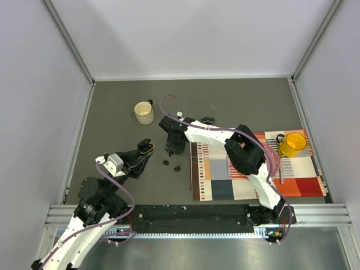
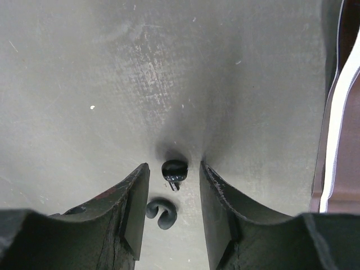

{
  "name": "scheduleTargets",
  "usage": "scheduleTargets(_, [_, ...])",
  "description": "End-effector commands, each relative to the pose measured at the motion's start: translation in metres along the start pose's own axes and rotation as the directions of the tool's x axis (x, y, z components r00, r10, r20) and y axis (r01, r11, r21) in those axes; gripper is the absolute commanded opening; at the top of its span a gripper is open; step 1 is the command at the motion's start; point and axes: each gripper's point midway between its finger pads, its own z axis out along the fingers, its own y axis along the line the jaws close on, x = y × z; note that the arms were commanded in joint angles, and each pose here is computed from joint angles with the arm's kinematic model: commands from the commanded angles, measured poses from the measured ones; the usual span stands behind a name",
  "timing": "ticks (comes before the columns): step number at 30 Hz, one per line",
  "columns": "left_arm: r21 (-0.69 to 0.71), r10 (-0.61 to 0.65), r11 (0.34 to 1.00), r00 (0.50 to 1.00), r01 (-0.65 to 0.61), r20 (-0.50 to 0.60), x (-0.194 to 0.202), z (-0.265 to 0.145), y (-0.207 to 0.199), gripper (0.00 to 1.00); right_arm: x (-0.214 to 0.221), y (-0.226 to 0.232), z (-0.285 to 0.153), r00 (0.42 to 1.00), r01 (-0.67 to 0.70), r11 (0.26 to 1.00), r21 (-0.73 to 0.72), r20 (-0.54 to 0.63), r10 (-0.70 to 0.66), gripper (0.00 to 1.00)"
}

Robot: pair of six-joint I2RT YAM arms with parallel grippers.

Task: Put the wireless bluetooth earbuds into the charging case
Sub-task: Pick up the earbud from the center of the board.

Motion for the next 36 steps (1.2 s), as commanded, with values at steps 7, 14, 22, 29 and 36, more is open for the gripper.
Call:
scheduleTargets(7, [-0.014,0.042,0.999,0.974,-0.039,0.222,-0.063,-0.026,-0.002,0.0,-0.001,0.007,0.008,1.0,-0.027,1.0,0.004,0.005,0.027,0.36])
scheduleTargets(14, [-0.015,0.04,0.999,0.975,-0.037,0.22,-0.063,-0.026,-0.002,0.0,0.0,0.003,0.012,1.0,-0.022,1.0,0.02,0.01,0.022,0.3])
scheduleTargets(22, [-0.019,0.038,0.999,0.975,-0.035,0.217,-0.063,-0.026,-0.001,0.0,0.003,-0.002,0.017,1.0,-0.017,0.999,0.035,0.001,0.017,0.27])
scheduleTargets(29, [-0.017,0.036,0.999,0.975,-0.033,0.217,-0.063,-0.026,-0.002,0.0,0.004,-0.004,0.018,1.0,-0.015,0.999,0.039,0.002,0.015,0.23])
scheduleTargets(36, [-0.019,0.031,0.999,0.975,-0.027,0.222,-0.065,-0.027,-0.002,0.0,0.004,-0.005,0.016,1.0,-0.007,0.999,0.04,0.006,0.007,0.0])
